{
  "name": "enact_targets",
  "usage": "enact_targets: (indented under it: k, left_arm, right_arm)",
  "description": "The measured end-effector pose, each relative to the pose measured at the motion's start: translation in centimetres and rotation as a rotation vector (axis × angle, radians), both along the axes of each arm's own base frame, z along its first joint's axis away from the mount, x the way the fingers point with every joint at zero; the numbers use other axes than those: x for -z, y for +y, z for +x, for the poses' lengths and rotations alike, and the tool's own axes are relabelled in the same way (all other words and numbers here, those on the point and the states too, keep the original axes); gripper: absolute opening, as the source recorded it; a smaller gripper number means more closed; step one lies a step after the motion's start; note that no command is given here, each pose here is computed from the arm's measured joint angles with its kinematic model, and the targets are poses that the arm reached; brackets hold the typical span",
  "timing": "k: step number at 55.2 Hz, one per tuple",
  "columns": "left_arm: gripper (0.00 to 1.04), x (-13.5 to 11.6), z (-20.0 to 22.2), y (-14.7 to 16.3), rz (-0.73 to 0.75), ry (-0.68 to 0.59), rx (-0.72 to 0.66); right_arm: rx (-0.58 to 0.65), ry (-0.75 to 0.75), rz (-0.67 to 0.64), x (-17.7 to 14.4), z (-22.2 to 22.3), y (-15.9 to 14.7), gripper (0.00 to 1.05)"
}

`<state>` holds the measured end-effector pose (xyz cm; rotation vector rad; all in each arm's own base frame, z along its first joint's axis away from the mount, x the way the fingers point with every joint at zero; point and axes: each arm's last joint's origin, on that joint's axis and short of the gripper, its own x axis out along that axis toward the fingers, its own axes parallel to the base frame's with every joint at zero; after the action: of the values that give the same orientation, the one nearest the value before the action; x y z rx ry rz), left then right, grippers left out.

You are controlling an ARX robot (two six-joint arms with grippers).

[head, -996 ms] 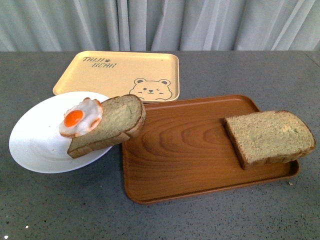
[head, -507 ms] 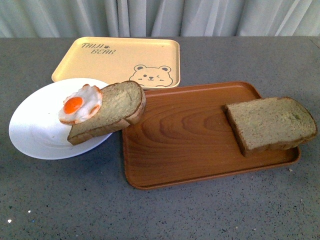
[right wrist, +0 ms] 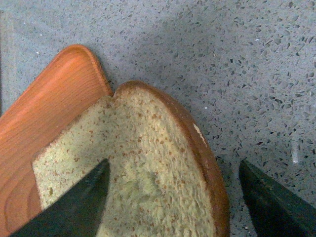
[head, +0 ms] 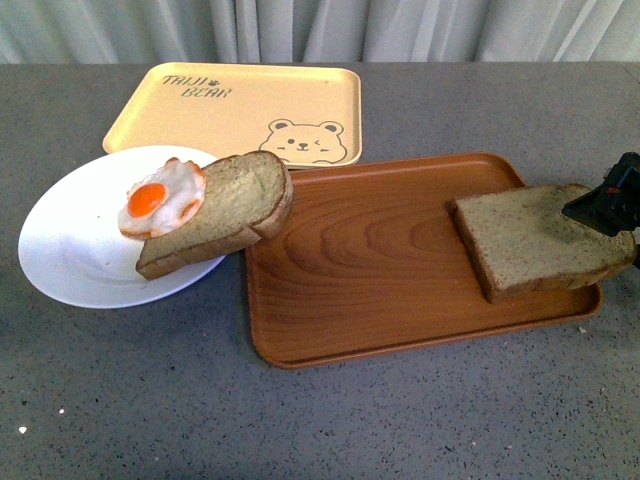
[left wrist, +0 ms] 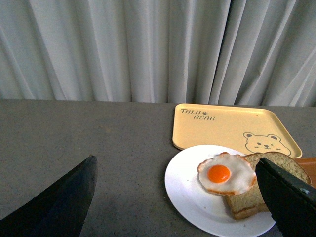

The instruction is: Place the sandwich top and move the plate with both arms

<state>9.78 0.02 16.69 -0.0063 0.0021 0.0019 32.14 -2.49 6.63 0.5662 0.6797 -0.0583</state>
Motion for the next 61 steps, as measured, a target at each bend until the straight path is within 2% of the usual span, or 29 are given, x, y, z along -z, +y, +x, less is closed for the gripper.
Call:
enact_targets:
  k: [11, 17, 24, 35, 43, 52, 61]
  left_arm:
    - [0.96, 0.0, 0.0, 0.0, 0.0, 0.0, 0.0]
    - [0.96, 0.0, 0.0, 0.0, 0.0, 0.0, 0.0]
    - [0.96, 0.0, 0.0, 0.0, 0.0, 0.0, 0.0]
    - [0.96, 0.0, 0.0, 0.0, 0.0, 0.0, 0.0]
    - [0.96, 0.0, 0.0, 0.0, 0.0, 0.0, 0.0]
    - [0.96, 0.0, 0.0, 0.0, 0.0, 0.0, 0.0]
    - [0.96, 0.0, 0.0, 0.0, 0.0, 0.0, 0.0]
  right_arm:
    - [-0.004, -0.015, 0.04, -0.5, -0.2, -0.1, 0.39]
    - [-0.018, -0.071, 0.075, -2.7, -0.3, 0.0, 0.17]
    - [-0.034, -0.139, 0.099, -5.4, -0.2, 0.8, 0.03]
    - [-0.12, -0.276, 0.151, -10.6, 1.6, 5.0, 0.03]
    - [-0.243, -0.351, 0.191, -13.4, 2.9, 10.9, 0.03]
    - [-0.366, -0.357, 0.198, -13.9, 3.5, 17.8, 0.03]
    - [-0.449, -0.304, 0.193, -12.0, 3.7, 23.4, 0.03]
